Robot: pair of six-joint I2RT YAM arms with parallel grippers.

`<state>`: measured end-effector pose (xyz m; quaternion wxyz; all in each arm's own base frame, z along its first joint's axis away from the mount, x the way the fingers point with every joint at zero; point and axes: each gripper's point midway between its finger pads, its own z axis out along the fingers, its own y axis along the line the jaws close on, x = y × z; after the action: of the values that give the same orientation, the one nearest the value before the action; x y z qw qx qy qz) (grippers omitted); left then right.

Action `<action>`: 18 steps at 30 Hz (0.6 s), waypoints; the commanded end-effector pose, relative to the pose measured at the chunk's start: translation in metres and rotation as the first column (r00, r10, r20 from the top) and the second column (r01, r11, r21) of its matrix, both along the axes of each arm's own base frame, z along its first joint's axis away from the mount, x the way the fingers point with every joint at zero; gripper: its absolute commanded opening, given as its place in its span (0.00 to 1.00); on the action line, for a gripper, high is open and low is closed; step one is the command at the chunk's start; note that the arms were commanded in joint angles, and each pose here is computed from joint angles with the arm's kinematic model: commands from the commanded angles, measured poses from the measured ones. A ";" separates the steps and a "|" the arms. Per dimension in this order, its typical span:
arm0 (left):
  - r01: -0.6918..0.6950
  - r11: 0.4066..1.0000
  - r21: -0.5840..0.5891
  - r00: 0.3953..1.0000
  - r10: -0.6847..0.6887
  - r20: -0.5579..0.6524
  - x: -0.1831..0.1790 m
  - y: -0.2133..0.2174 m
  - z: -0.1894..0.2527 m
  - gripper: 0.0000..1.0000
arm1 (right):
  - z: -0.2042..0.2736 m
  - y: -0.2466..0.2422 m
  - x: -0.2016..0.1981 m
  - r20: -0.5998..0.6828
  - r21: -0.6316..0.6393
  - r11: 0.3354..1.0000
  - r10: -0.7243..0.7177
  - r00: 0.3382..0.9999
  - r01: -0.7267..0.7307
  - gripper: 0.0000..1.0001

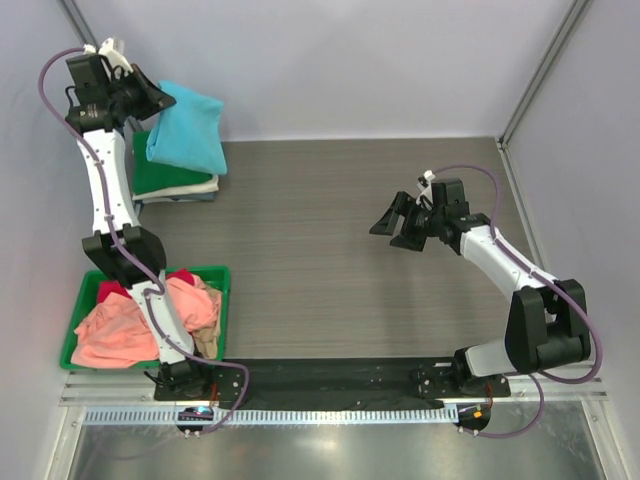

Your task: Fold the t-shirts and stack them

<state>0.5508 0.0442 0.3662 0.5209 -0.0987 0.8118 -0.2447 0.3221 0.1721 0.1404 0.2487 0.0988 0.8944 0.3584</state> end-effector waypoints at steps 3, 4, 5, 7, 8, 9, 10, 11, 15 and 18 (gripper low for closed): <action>0.022 1.000 -0.022 0.993 -0.019 0.116 0.017 0.024 0.019 0.00 | -0.002 0.005 0.006 0.015 0.001 1.000 0.012 1.000 -0.012 0.79; 0.019 0.999 -0.029 0.993 -0.015 0.116 0.020 0.028 0.016 0.00 | -0.003 0.005 0.006 0.011 0.000 1.000 0.012 1.000 -0.012 0.79; 0.019 0.999 -0.033 0.993 -0.015 0.120 0.022 0.031 0.015 0.00 | -0.004 0.005 0.008 0.008 -0.002 1.000 0.011 1.000 -0.011 0.79; 0.020 0.999 -0.043 0.993 -0.015 0.116 0.028 0.037 0.006 0.00 | -0.007 0.005 0.008 0.001 -0.005 1.000 0.012 1.000 -0.012 0.79; 0.020 0.999 -0.043 0.993 -0.015 0.115 0.030 0.040 0.002 0.00 | -0.009 0.006 0.008 -0.003 -0.006 1.000 0.014 1.000 -0.014 0.79; 0.021 0.999 -0.040 0.993 -0.016 0.120 0.032 0.042 0.002 0.00 | -0.013 0.005 0.008 -0.012 -0.010 1.000 0.014 1.000 -0.014 0.79; 0.020 0.999 -0.047 0.994 -0.015 0.108 0.037 0.047 -0.008 0.00 | -0.015 0.006 0.007 -0.018 -0.012 1.000 0.016 1.000 -0.016 0.79; 0.015 0.999 -0.049 0.994 -0.010 0.106 0.039 0.050 -0.011 0.00 | -0.018 0.006 0.006 -0.026 -0.015 1.000 0.018 1.000 -0.018 0.79; -0.003 0.999 -0.035 0.994 0.007 0.112 0.055 0.067 -0.030 0.00 | -0.028 0.005 0.003 -0.044 -0.032 0.999 0.021 0.999 -0.022 0.79; -0.018 1.000 -0.015 0.986 0.020 0.165 0.070 0.082 -0.035 0.00 | -0.035 0.005 0.000 -0.055 -0.045 0.999 0.026 0.998 -0.028 0.79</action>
<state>0.6080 0.1158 0.2869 0.5133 -0.1364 0.8064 -0.2600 0.3187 0.1753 0.1068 0.2085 0.1047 0.9101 0.3424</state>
